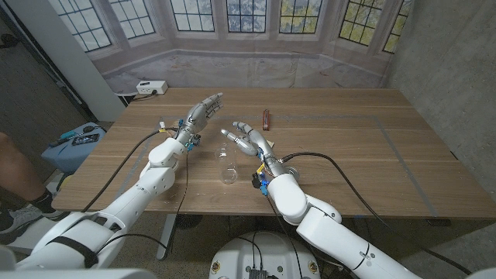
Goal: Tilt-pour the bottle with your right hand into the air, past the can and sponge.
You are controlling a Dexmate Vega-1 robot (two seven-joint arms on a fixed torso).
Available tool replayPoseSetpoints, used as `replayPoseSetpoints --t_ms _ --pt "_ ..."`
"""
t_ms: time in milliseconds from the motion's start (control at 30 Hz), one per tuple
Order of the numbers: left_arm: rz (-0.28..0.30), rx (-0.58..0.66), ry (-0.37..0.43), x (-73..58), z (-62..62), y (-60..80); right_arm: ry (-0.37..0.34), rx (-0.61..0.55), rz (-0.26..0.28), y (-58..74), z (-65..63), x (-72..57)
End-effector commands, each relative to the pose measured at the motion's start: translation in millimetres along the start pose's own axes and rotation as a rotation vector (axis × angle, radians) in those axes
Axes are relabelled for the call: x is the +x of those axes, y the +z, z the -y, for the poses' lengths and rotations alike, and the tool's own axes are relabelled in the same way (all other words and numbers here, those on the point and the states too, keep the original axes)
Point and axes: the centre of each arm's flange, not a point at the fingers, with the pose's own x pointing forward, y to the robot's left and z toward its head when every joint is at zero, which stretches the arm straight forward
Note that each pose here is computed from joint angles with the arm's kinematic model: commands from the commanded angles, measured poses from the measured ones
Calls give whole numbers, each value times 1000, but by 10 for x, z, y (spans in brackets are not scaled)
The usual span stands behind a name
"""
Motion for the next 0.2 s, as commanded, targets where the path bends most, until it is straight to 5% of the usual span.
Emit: replayPoseSetpoints --t_ms 33,200 --pt "-15 4 23 55 45 14 -8 32 31 44 278 79" --pt "-30 -6 20 85 89 -34 -4 33 32 33 400 118"
